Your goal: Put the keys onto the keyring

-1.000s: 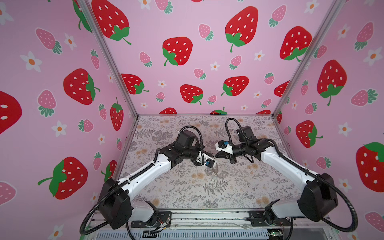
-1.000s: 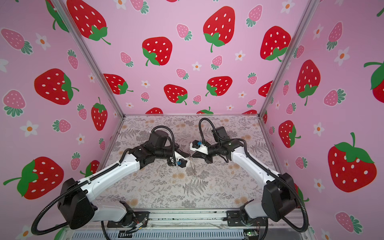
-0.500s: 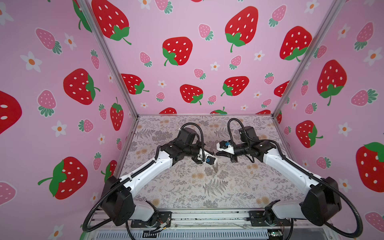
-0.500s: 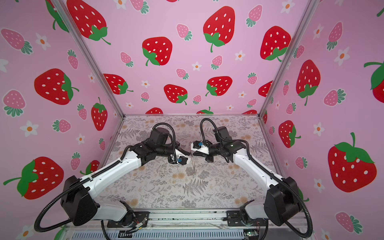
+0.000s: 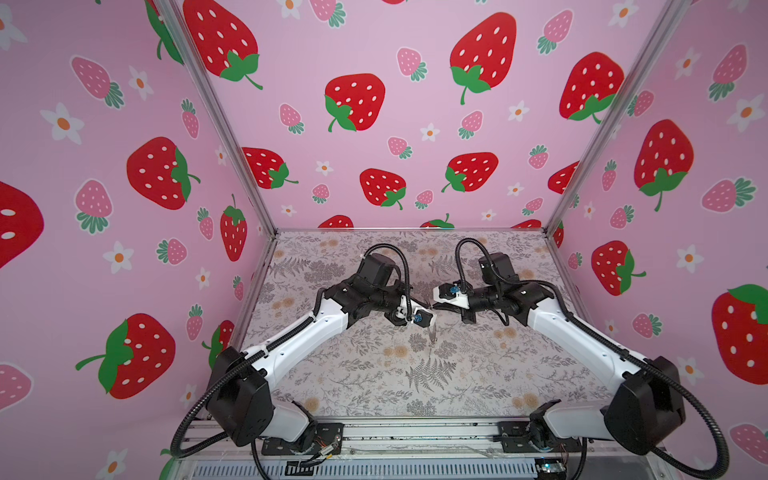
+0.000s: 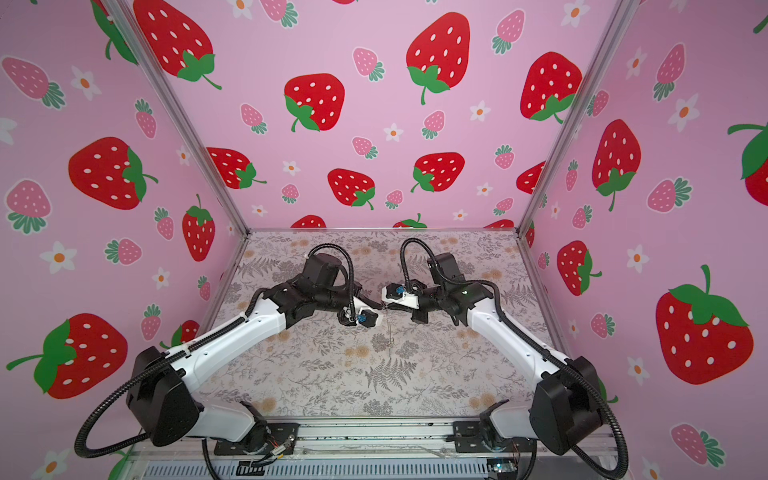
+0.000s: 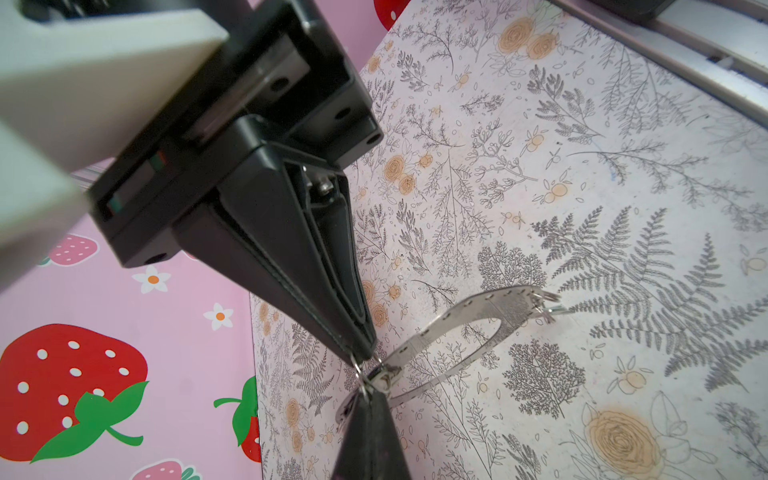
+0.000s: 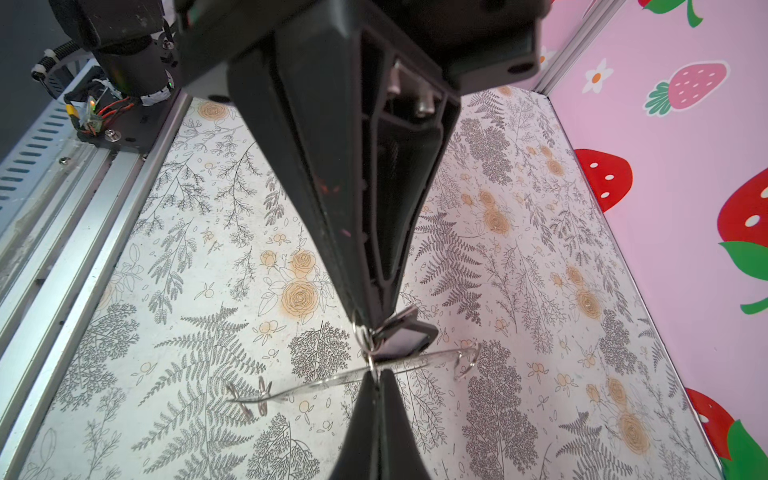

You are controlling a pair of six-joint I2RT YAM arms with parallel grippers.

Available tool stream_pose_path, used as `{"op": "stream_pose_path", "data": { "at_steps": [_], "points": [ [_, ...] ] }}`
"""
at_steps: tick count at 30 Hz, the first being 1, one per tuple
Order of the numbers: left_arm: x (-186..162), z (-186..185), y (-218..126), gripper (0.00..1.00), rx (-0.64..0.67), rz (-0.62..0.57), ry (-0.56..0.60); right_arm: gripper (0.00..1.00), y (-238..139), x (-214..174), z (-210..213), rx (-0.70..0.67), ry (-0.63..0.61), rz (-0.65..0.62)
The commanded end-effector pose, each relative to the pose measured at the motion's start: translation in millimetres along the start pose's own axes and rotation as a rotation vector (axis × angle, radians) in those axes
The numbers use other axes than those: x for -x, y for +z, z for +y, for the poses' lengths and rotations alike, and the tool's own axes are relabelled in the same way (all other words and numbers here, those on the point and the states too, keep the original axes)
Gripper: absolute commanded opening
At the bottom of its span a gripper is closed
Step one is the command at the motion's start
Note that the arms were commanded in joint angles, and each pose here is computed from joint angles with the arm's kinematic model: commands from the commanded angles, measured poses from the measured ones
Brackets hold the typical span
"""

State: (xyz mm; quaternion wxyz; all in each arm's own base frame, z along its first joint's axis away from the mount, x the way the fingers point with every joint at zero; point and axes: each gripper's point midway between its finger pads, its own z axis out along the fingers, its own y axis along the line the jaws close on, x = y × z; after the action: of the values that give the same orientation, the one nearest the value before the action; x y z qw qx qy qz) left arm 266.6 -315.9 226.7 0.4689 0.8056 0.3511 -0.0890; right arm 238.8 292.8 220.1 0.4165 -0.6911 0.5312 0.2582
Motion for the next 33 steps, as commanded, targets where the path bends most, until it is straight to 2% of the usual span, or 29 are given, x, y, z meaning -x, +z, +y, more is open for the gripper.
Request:
{"op": "stream_pose_path", "data": {
  "at_steps": [1, 9, 19, 33],
  "points": [
    [6, -31, 3, 0.0, -0.144, -0.037, -0.075, 0.0, -15, 19, -29, -0.117, -0.083, -0.05],
    [1, -36, 8, 0.0, -0.176, -0.022, -0.089, 0.0, -24, 30, -36, -0.18, -0.154, -0.069],
    [-5, -37, 15, 0.0, -0.196, 0.011, -0.097, 0.0, -24, 29, -39, -0.203, -0.168, -0.069],
    [9, -24, 4, 0.0, -0.1, -0.029, -0.03, 0.0, -19, 9, -30, -0.135, -0.008, -0.124]
  ]
}}
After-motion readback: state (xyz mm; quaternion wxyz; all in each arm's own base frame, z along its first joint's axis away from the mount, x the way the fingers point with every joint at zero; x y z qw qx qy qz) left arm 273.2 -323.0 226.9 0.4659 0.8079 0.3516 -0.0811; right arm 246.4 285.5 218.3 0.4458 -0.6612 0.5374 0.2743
